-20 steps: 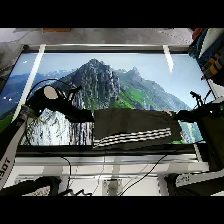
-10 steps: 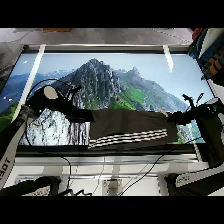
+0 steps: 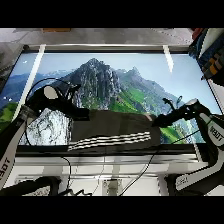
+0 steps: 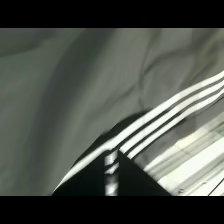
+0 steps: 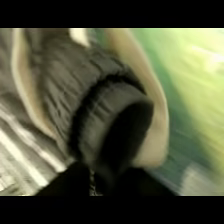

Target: Fold the clothes and pants, and hang the long-sleeved shirts on hangers.

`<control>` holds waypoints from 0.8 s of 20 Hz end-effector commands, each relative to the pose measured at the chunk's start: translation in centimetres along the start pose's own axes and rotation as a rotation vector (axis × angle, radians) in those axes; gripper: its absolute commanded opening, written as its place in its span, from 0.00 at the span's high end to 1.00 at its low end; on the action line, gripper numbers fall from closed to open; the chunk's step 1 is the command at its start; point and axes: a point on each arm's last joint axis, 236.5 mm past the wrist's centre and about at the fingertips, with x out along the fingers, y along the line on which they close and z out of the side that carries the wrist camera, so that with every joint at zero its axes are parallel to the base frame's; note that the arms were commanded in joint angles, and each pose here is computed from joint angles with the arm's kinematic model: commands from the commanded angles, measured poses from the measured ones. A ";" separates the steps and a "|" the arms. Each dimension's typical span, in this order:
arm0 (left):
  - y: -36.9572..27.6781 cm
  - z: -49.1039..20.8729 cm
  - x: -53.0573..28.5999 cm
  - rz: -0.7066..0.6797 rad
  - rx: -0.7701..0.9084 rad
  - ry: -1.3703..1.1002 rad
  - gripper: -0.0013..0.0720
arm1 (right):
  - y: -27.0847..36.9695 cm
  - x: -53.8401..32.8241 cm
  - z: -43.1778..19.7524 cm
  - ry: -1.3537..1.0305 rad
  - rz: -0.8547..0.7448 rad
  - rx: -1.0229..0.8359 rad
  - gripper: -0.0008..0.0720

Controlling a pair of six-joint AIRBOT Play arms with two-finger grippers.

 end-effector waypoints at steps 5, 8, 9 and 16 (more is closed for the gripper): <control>1.8 3.6 -3.6 0.067 0.113 -0.133 0.98 | 8.2 2.5 4.2 -0.036 0.092 -0.169 0.95; 1.4 6.3 -9.4 0.114 0.149 -0.285 0.98 | 10.0 -3.0 8.6 -0.179 0.029 -0.193 0.95; 1.0 6.8 -11.7 0.128 0.160 -0.341 0.98 | 10.4 -5.6 10.0 -0.239 0.000 -0.193 0.95; -0.9 4.3 -23.9 0.274 0.228 -0.634 0.98 | 8.5 -29.8 9.9 -0.766 -0.250 0.090 0.95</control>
